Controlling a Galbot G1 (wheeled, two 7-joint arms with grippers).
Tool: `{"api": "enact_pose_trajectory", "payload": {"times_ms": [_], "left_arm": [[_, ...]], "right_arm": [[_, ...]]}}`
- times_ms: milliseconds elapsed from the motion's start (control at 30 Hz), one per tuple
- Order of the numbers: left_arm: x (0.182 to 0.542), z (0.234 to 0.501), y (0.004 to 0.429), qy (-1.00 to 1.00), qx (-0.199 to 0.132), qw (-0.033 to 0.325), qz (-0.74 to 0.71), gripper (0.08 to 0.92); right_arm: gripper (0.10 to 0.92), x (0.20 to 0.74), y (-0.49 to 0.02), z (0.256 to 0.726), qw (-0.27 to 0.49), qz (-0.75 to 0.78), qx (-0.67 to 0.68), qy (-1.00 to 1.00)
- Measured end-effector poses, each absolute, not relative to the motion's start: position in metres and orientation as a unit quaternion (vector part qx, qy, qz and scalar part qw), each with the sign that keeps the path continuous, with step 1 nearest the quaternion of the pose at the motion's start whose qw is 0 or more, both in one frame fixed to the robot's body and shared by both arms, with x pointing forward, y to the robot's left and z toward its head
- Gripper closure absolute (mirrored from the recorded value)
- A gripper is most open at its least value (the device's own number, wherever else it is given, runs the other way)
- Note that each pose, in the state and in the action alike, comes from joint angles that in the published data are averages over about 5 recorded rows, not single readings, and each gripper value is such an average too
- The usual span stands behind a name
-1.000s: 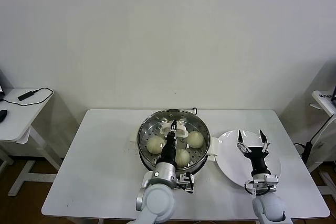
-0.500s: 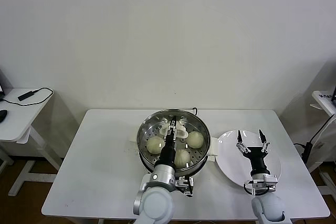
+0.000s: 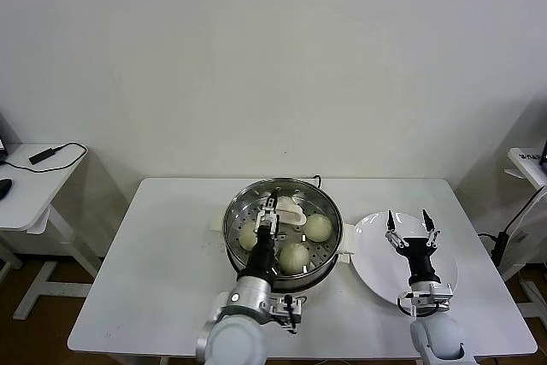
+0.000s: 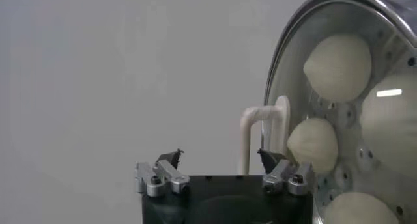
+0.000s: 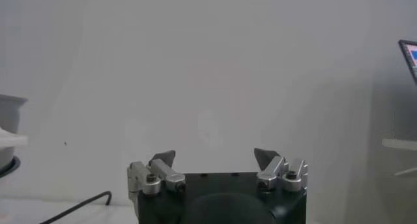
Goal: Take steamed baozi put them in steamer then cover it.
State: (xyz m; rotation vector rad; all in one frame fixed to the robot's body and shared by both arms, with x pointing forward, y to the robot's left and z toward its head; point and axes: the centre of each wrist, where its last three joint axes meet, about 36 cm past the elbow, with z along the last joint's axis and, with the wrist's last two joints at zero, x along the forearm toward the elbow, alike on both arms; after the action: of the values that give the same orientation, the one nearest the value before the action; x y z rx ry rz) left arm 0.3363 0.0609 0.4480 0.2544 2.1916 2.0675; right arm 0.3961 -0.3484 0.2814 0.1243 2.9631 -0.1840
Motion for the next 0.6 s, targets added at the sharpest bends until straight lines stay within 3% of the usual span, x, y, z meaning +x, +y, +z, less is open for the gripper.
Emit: {"api": "enact_pose_trajectory", "payload": {"times_ms": [300, 600], "left_arm": [[0.332, 0.474, 0.095, 0.758, 0.063, 0.065, 0.646, 0.177], [0.369, 0.48, 0.157, 0.848, 0.036, 0.061, 0.525, 0.177]], "right_arm": [[0.2, 0.394, -0.356, 0.283, 0.082, -0.065, 0.044, 0.994], [0.2, 0.386, -0.365, 0.288, 0.066, -0.041, 0.052, 0.996]]}}
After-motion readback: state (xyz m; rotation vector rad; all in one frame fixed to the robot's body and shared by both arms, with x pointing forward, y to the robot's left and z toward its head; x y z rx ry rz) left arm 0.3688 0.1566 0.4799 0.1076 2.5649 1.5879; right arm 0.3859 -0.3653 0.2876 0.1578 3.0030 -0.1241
